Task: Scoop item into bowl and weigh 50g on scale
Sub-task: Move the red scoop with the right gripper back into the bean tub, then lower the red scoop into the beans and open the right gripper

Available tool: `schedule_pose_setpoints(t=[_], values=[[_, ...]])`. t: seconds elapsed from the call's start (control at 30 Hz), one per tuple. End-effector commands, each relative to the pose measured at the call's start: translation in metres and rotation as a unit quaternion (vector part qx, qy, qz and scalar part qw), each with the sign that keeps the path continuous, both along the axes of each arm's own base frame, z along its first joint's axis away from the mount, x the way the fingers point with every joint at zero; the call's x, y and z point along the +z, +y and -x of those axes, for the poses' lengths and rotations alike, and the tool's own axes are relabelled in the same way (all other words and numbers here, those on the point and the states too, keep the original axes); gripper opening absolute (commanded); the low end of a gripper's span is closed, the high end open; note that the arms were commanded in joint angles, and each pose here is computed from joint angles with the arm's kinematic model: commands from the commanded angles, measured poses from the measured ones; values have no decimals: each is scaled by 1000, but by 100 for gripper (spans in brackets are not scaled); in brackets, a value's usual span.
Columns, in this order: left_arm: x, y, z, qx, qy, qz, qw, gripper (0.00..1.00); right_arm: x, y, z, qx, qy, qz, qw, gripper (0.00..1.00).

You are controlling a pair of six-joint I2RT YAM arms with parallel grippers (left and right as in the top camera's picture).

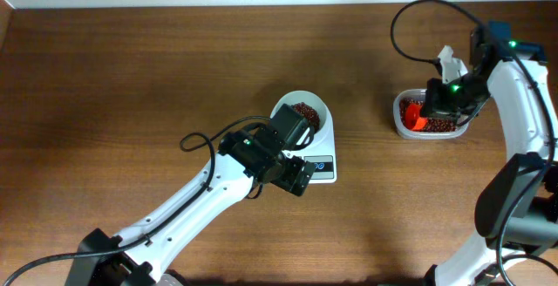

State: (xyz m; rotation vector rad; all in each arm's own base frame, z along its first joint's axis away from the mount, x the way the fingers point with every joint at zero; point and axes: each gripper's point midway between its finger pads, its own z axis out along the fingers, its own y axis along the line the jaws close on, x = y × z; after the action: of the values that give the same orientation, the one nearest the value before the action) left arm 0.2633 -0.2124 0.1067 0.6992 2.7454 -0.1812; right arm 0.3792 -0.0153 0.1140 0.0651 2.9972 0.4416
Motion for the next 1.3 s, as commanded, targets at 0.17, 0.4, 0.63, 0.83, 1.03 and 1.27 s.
schedule_pose_setpoints(t=[0.17,0.4,0.63,0.83,1.03,1.27], values=[[4,-2,-5,7,-6,1,1000,99,-28,-31,4,-34,16,103,994,4],[4,-2,-5,7,-6,1,1000,99,-28,-41,-6,-45,-3,130,991,4],[4,-2,-5,7,-6,1,1000,99,-27,-36,-8,-44,-8,114,993,4],[4,-2,-5,7,-6,1,1000,99,-27,-36,-11,-44,-13,114,992,4],[4,-2,-5,7,-6,1,1000,99,-33,-35,-11,-43,-8,112,993,4],[4,-2,-5,7,-6,1,1000,99,-38,-35,-12,-43,-8,112,993,4]])
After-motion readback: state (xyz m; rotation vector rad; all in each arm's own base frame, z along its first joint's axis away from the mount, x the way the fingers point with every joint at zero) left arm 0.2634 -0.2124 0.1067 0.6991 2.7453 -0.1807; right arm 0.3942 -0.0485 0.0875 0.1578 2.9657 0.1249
